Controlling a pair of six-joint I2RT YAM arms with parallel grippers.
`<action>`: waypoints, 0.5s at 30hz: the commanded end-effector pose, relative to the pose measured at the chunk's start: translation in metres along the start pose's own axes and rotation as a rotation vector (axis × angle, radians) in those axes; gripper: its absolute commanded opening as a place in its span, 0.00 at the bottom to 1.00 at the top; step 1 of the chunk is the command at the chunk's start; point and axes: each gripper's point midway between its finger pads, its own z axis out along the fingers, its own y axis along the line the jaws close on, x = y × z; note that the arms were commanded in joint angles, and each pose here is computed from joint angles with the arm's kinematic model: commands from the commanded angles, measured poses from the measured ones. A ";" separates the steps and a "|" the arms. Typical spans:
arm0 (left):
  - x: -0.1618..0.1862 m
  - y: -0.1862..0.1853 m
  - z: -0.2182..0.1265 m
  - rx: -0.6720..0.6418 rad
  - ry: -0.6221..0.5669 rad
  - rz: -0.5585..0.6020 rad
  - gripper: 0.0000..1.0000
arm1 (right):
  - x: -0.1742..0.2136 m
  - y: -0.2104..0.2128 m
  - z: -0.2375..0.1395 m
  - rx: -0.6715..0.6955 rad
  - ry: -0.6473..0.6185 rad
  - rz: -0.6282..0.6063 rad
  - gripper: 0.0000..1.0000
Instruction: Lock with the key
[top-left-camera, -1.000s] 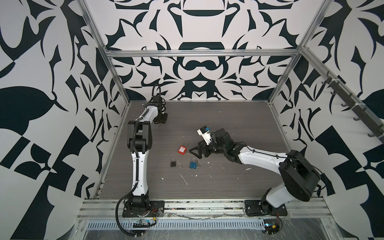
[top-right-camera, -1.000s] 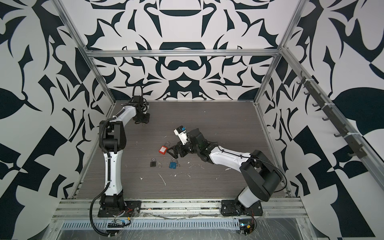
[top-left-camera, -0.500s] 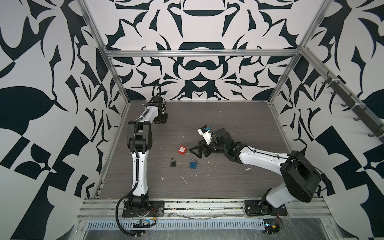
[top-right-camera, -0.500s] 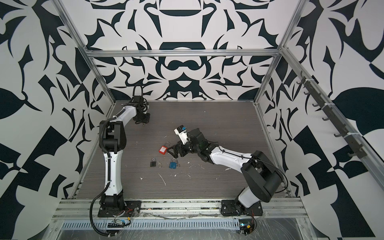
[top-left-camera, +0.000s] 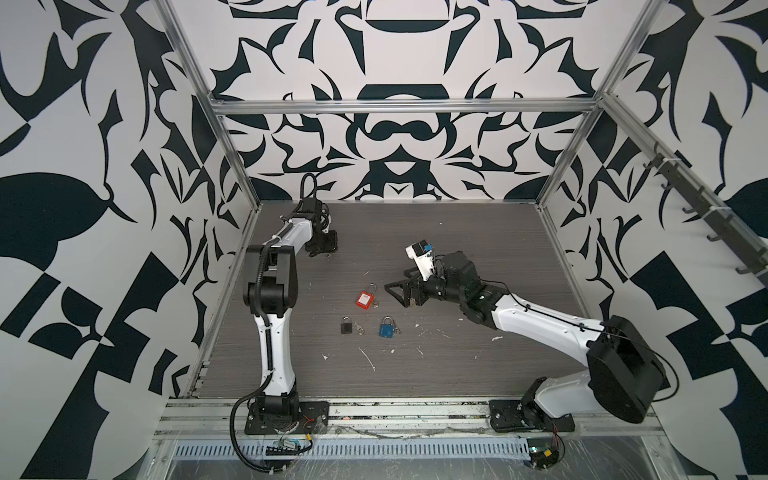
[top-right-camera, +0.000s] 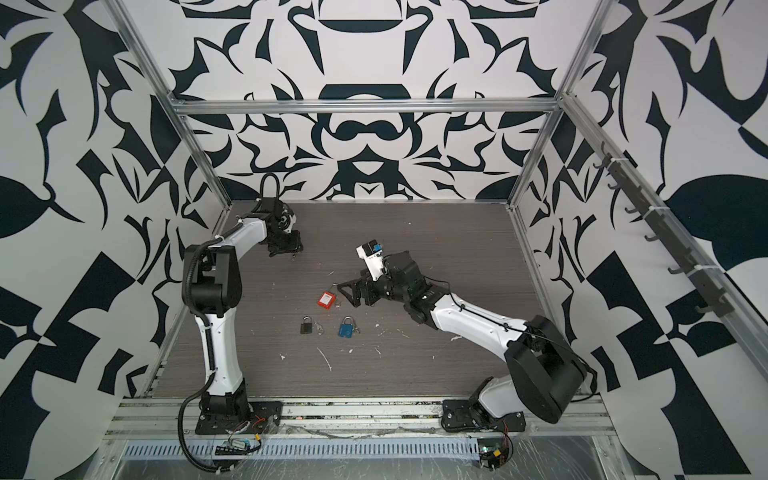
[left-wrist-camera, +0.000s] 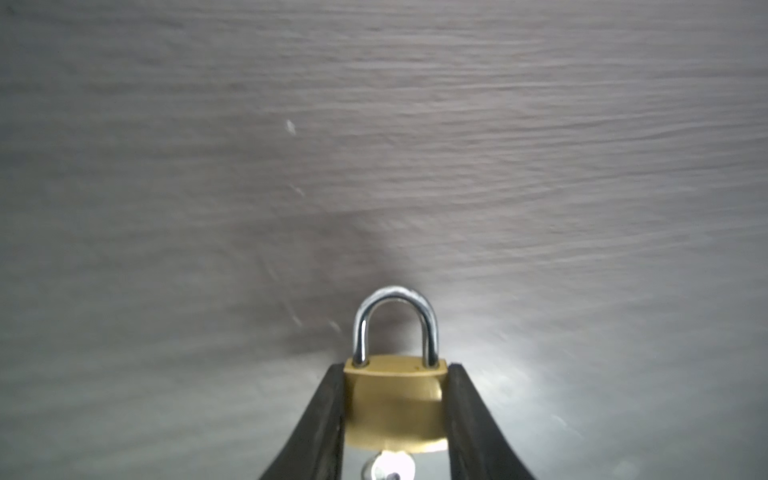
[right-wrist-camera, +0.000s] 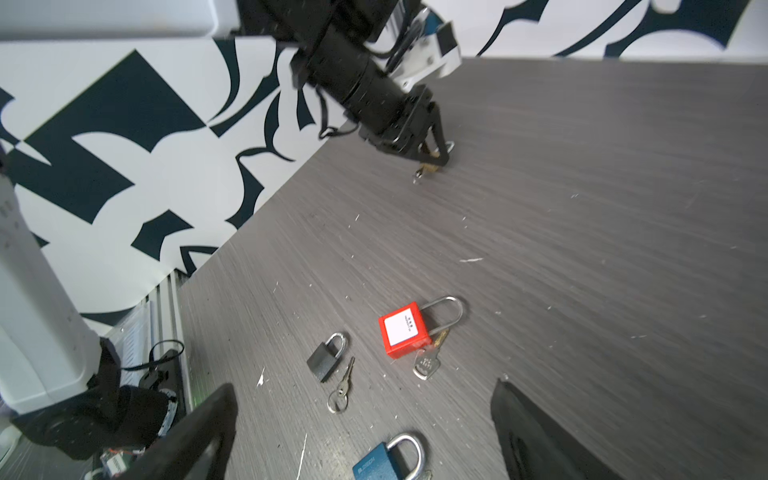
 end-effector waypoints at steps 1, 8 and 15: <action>-0.046 -0.047 -0.056 0.230 -0.227 -0.257 0.00 | -0.028 -0.010 -0.022 0.049 -0.103 -0.003 0.95; -0.019 -0.078 -0.060 0.405 -0.189 -0.660 0.00 | -0.036 -0.033 -0.034 0.058 -0.159 0.181 0.83; 0.009 -0.150 -0.065 0.504 -0.137 -0.715 0.00 | -0.028 -0.027 -0.011 -0.044 -0.093 0.309 0.74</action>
